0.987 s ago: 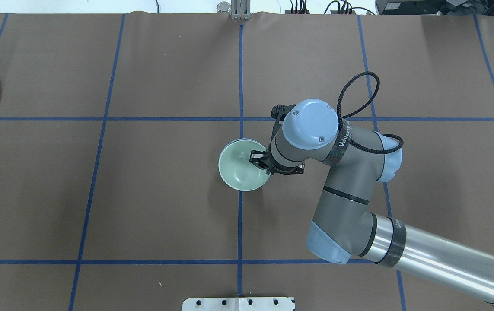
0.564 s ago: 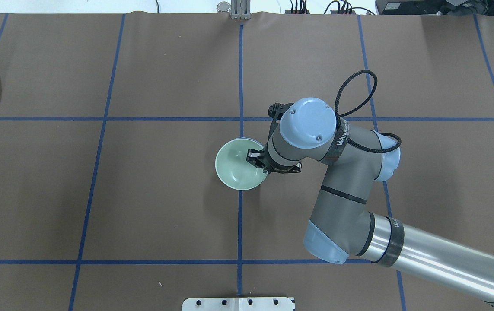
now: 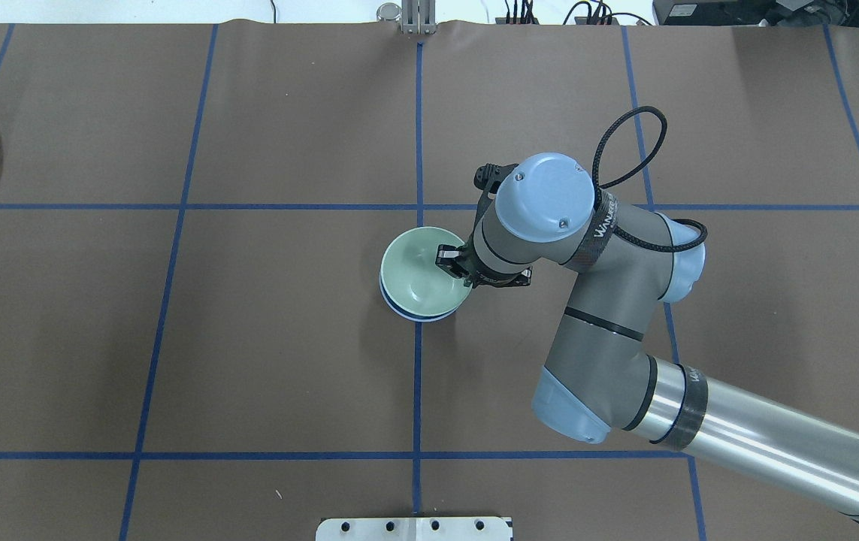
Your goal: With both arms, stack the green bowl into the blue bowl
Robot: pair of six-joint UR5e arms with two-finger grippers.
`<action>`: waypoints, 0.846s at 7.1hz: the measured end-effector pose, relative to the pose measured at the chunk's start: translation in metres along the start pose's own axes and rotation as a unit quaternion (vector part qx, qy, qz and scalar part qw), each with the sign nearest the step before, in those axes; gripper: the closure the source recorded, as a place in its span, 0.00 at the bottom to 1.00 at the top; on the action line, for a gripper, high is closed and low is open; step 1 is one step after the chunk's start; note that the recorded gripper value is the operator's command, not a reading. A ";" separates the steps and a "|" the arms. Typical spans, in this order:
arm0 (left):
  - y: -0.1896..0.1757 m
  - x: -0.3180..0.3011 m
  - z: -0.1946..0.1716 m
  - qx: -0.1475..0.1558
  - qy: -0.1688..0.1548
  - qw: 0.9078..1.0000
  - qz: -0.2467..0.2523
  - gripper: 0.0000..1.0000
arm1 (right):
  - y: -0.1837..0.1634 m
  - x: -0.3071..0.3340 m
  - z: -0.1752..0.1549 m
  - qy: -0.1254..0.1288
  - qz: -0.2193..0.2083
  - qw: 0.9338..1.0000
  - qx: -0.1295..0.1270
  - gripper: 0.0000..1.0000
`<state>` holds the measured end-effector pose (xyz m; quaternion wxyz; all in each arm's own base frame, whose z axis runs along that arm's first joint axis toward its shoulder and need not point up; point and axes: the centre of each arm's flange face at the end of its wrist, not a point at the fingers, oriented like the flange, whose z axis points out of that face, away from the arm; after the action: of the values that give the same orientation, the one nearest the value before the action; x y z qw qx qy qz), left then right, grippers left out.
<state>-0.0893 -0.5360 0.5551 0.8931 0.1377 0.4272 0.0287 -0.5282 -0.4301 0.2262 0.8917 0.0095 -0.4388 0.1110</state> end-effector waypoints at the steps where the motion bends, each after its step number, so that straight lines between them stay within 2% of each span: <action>1: 0.000 0.000 0.000 0.001 0.000 1.000 0.000 0.02 | -0.001 0.001 0.001 0.001 0.001 1.000 0.000 1.00; 4: 0.000 0.000 -0.001 0.001 0.000 1.000 0.000 0.02 | -0.002 -0.001 0.001 0.001 0.001 1.000 0.001 1.00; 6: 0.000 0.000 -0.001 0.000 0.000 1.000 0.000 0.02 | -0.004 -0.003 0.008 -0.009 0.001 1.000 0.003 1.00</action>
<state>-0.0897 -0.5355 0.5547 0.8932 0.1381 0.4271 0.0286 -0.5357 -0.4352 0.2294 0.8876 0.0123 -0.4462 0.1131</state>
